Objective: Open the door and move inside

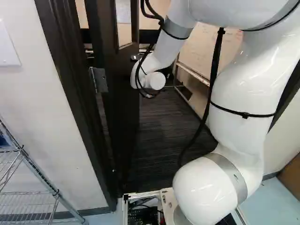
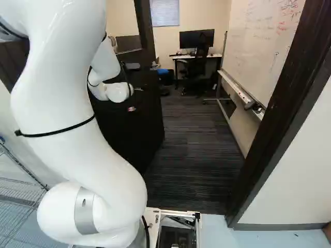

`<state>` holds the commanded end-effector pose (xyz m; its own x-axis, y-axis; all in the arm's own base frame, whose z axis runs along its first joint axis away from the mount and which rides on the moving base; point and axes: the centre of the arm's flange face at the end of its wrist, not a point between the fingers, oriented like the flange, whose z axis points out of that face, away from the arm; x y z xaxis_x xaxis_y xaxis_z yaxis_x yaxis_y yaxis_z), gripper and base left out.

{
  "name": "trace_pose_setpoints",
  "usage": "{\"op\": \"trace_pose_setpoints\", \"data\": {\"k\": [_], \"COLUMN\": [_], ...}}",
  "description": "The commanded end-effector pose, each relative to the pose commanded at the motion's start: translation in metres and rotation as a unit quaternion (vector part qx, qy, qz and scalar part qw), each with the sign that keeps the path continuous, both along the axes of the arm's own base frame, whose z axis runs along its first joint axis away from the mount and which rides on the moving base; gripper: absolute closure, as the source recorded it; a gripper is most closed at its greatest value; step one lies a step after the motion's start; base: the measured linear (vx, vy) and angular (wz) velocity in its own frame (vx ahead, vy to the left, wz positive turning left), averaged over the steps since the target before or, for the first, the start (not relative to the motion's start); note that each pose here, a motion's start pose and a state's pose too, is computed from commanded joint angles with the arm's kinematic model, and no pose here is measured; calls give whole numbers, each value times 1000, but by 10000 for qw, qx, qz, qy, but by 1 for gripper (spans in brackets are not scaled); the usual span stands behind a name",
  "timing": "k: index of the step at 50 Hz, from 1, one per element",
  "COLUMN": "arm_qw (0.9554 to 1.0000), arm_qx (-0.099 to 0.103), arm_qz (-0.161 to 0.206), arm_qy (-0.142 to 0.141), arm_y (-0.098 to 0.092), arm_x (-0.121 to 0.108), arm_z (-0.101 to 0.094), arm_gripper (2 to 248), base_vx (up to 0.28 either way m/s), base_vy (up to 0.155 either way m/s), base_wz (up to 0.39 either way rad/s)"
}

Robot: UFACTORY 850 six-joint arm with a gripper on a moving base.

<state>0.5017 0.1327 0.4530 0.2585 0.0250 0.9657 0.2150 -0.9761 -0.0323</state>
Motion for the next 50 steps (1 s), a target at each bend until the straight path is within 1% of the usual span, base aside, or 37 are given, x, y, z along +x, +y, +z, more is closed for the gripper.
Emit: {"op": "trace_pose_setpoints", "data": {"k": [24,50], "arm_qw": [9994,9973], "arm_qx": [-94,-188], "arm_qz": [343,701], "arm_qy": [-42,-90], "arm_y": [24,50], "arm_x": [3,5], "arm_z": [0,-1], "arm_gripper": [3,3], "base_vx": [0,0], "base_vy": [0,-2], "base_wz": [0,-9]}}
